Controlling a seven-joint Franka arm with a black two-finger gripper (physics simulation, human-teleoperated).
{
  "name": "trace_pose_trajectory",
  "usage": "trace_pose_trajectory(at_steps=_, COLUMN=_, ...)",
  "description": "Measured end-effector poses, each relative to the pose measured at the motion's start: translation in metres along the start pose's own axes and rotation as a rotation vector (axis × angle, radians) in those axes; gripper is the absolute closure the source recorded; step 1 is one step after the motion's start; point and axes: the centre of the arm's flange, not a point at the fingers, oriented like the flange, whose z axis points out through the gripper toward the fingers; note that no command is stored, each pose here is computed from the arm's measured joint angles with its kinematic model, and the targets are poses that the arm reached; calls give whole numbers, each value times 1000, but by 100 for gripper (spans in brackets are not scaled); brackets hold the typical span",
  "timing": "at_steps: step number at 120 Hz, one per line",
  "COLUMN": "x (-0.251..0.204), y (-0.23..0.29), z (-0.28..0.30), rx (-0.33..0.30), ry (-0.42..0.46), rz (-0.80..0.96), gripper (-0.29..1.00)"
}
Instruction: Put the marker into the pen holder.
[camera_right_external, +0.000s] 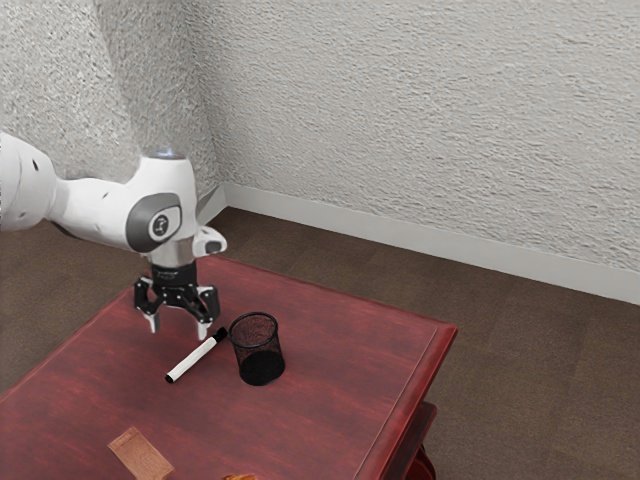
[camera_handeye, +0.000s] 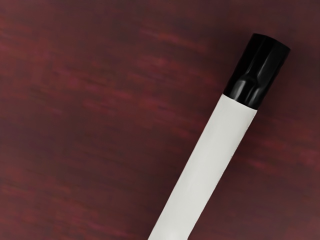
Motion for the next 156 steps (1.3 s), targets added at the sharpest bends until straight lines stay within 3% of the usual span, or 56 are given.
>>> trace_pose_trajectory(at_steps=47, x=23, y=7, z=34, rx=5, ry=35, rz=55, gripper=1)
trace_pose_trajectory(at_steps=117, x=42, y=27, z=35, rx=-3, ry=77, rz=107, gripper=3)
trace_pose_trajectory(at_steps=141, x=42, y=27, z=33, rx=2, ry=81, rz=116, gripper=46)
trace_pose_trajectory(at_steps=156, x=42, y=27, z=32, rx=3, ry=83, rz=120, gripper=63)
